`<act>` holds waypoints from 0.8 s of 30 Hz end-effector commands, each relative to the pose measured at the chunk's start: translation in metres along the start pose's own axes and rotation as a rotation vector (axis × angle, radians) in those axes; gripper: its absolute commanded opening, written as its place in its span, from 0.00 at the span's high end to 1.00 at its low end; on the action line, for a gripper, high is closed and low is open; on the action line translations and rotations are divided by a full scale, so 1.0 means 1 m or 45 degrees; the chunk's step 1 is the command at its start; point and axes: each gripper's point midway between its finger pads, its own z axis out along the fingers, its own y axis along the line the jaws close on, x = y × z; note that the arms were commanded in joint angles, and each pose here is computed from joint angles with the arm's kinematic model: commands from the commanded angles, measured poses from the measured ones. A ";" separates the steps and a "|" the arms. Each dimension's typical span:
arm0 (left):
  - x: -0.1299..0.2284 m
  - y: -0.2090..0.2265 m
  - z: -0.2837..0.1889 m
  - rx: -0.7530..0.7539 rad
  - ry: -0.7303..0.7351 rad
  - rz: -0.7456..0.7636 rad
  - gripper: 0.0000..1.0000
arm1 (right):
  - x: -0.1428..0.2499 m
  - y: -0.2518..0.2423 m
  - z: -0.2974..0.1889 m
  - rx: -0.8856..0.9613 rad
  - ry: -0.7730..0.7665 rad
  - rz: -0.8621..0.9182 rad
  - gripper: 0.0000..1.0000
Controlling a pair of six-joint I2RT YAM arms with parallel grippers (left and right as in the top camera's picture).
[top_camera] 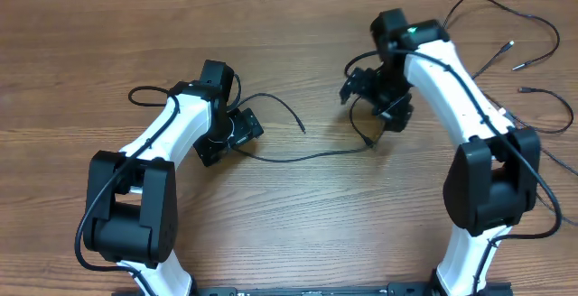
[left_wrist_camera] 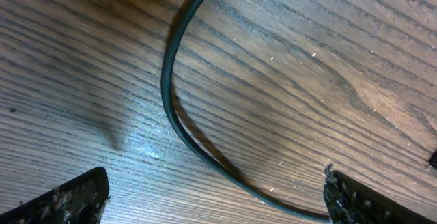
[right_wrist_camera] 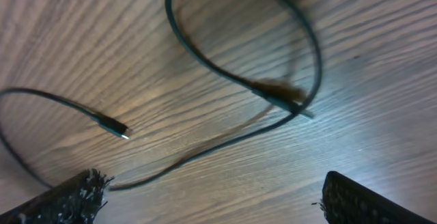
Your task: Untangle cables
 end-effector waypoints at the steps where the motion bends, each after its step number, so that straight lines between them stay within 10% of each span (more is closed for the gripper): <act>1: -0.003 0.002 0.001 -0.015 -0.009 0.018 0.00 | 0.010 0.005 0.015 0.033 -0.034 0.006 0.00; 24: -0.003 0.002 0.001 -0.015 -0.009 0.018 0.00 | 0.021 -0.020 0.104 0.019 -0.044 0.125 0.04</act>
